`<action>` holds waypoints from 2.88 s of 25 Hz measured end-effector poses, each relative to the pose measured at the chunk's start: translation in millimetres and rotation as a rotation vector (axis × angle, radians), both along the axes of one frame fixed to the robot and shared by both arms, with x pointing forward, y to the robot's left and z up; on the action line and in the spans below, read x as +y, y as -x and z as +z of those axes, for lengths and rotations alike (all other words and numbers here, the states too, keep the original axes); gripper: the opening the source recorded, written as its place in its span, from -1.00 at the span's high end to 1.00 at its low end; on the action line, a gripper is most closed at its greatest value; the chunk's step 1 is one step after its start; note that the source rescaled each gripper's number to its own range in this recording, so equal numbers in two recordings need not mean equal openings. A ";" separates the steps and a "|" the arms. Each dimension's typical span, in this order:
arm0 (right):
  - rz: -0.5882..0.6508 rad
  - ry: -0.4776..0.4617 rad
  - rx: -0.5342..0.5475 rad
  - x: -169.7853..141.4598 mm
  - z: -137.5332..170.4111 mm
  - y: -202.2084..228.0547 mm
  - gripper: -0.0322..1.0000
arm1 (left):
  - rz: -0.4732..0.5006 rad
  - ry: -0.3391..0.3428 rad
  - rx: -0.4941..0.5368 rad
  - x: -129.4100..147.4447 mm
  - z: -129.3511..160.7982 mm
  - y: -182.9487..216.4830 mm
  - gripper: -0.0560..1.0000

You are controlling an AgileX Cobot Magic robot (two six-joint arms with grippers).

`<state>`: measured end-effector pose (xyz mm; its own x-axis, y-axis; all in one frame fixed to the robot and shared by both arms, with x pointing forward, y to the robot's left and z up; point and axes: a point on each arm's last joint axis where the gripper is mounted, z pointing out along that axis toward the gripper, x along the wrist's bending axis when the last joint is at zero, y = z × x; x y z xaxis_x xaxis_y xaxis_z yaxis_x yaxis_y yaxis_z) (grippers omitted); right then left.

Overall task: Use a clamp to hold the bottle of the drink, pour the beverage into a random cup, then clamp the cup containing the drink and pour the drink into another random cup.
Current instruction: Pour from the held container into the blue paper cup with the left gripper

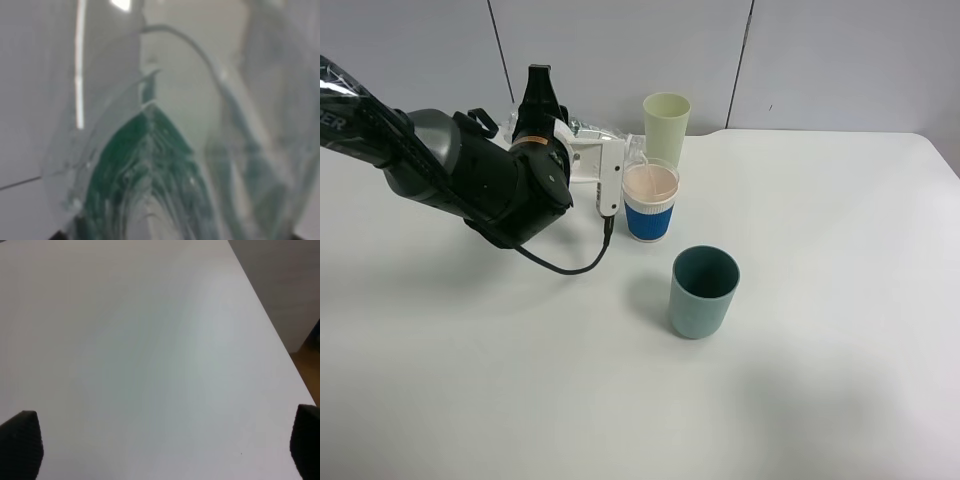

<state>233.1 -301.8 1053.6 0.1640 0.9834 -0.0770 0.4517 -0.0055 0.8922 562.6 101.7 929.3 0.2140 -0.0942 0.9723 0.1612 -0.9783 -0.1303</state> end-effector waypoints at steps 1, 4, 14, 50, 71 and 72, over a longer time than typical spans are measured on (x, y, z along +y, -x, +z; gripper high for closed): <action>0.000 0.000 0.000 0.0 0.0 0.0 -0.98 | -0.006 -0.010 -0.001 -0.3 0.2 -0.1 0.88; 0.000 0.000 0.000 0.0 0.0 0.0 -0.98 | -0.027 -0.036 -0.007 -1.8 1.2 -0.6 0.88; 0.000 0.000 0.000 0.0 0.0 0.0 -0.98 | -0.026 -0.057 -0.027 -1.3 3.3 -0.9 0.87; 0.000 0.000 0.000 0.0 0.0 0.0 -0.98 | -0.027 -0.145 -0.067 -0.3 8.4 -1.4 0.87; 0.000 0.000 0.000 0.0 0.0 0.0 -0.98 | -0.089 -0.284 -0.096 -4.7 12.7 -2.6 0.87; 0.000 0.000 0.000 0.0 0.0 0.0 -0.98 | -0.095 -0.289 -0.102 -5.3 13.3 -2.7 0.87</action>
<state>233.1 -301.8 1053.6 0.1640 0.9834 -0.0770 0.4517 -0.0055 0.8922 565.2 96.5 942.6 0.0936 -0.3846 0.9183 0.0970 -0.9145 -0.3928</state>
